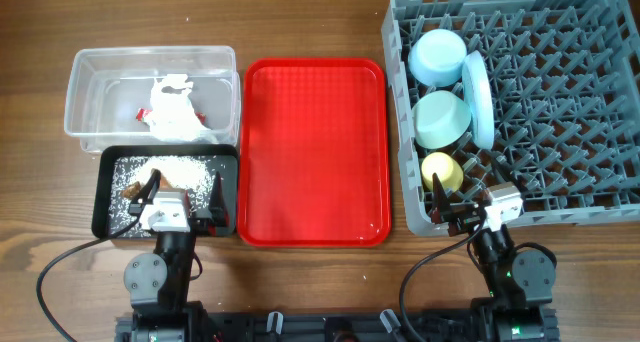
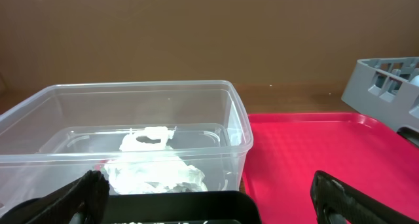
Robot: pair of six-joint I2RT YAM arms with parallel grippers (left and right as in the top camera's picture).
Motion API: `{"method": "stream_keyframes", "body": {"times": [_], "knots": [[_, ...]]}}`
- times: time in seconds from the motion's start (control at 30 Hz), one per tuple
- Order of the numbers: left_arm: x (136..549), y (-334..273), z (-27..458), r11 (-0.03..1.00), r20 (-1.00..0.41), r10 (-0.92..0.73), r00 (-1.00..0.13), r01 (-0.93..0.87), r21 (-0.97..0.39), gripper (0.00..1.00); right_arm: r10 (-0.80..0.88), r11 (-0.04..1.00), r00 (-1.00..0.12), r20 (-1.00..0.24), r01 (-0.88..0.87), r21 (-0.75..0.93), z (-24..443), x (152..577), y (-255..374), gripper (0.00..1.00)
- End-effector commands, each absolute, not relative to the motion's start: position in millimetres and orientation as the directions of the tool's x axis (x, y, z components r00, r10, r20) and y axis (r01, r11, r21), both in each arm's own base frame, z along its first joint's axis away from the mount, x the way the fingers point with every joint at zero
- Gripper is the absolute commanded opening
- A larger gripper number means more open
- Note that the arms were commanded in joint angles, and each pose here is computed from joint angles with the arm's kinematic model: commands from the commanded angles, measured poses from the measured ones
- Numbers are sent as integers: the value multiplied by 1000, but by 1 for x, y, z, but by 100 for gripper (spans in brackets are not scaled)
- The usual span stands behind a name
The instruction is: Sort waste into correct bins and load items into the dishwasher rack
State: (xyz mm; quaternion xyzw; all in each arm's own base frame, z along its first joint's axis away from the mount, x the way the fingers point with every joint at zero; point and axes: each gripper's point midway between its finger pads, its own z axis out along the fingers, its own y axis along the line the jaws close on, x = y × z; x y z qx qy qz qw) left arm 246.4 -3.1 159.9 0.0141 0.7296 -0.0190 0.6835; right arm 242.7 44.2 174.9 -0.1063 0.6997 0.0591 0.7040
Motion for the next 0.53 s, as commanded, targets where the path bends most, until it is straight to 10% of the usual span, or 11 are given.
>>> {"method": "stream_keyframes", "body": {"times": [0.0, 0.5], "knots": [[246, -2, 159, 999, -998, 6, -65, 43, 3, 100, -49, 972, 19, -999, -227, -52, 177, 243, 43, 100], [246, -2, 159, 999, -998, 6, -65, 43, 3, 100, -49, 973, 19, -999, -227, -52, 177, 243, 43, 100]]}}
